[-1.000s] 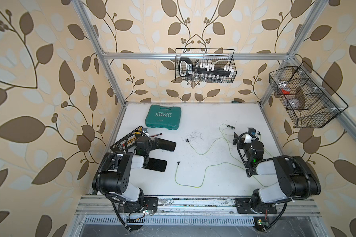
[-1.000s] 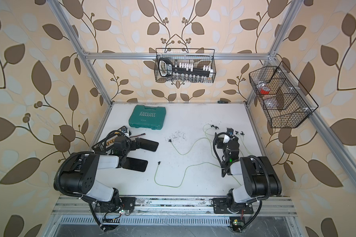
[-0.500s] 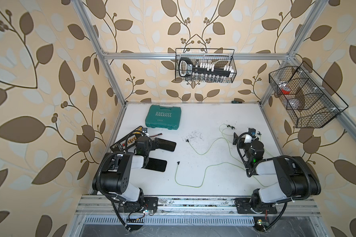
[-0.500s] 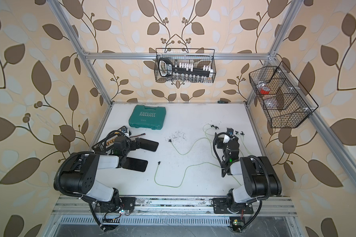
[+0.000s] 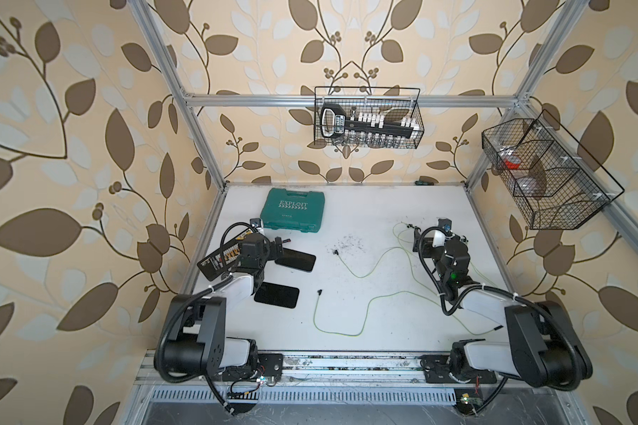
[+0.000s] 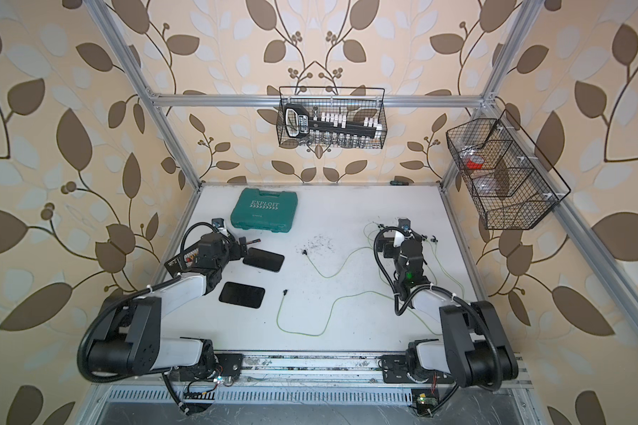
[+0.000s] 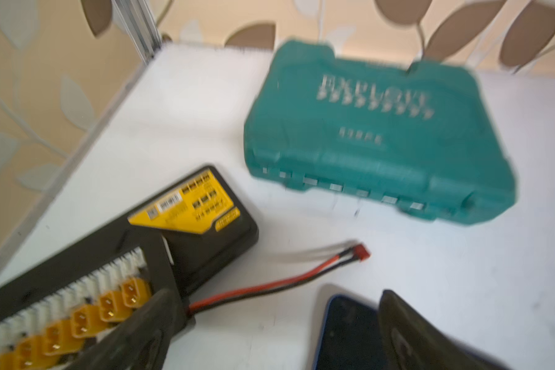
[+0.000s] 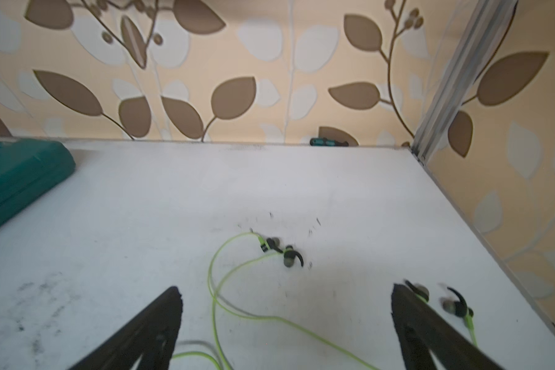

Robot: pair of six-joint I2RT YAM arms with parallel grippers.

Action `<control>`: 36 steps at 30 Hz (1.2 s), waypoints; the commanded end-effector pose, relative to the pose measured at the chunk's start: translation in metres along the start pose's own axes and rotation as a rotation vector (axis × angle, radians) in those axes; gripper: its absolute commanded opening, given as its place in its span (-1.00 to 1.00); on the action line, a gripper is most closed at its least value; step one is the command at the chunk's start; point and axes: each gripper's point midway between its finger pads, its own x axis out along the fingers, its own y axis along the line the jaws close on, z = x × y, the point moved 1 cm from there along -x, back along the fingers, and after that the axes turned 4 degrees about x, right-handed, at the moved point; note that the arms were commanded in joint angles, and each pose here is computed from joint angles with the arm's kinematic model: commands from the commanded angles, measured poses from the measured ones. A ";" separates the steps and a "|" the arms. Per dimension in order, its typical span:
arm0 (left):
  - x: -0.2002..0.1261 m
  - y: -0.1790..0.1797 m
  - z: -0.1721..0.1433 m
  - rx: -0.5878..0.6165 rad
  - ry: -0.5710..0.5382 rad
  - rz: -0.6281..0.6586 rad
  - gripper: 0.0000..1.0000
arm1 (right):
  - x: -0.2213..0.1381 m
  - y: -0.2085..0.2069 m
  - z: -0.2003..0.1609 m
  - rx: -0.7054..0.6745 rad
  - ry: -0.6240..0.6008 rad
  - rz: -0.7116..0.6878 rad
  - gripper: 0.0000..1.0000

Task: Plug wired earphones into phones
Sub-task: Pick up the wired earphone from the center of the board.

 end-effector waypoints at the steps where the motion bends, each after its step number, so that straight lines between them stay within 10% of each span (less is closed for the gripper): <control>1: -0.042 0.008 0.027 -0.127 -0.043 0.023 0.98 | -0.021 -0.014 0.016 0.058 0.014 -0.082 0.99; 6: -0.099 0.015 0.040 -0.597 -0.097 -0.012 0.98 | -0.071 -0.064 0.043 0.514 -0.007 -0.366 0.99; 11: -0.119 -0.002 0.037 -0.753 -0.070 -0.148 0.98 | -0.090 -0.029 0.066 0.535 0.043 -0.069 0.99; 16: -0.158 0.035 0.006 -0.854 0.074 0.133 0.98 | -0.102 -0.019 0.061 0.622 0.130 -0.026 0.99; 21: -0.182 0.022 0.000 -0.817 0.145 0.047 0.98 | -0.112 0.006 0.055 0.636 0.213 0.121 0.99; 29: -0.177 -0.003 -0.062 -0.799 0.557 0.075 0.98 | -0.125 0.081 0.034 0.661 0.453 0.432 0.80; 36: -0.164 -0.013 -0.083 -0.861 0.556 0.014 0.98 | -0.171 0.199 -0.019 0.465 0.599 0.516 0.59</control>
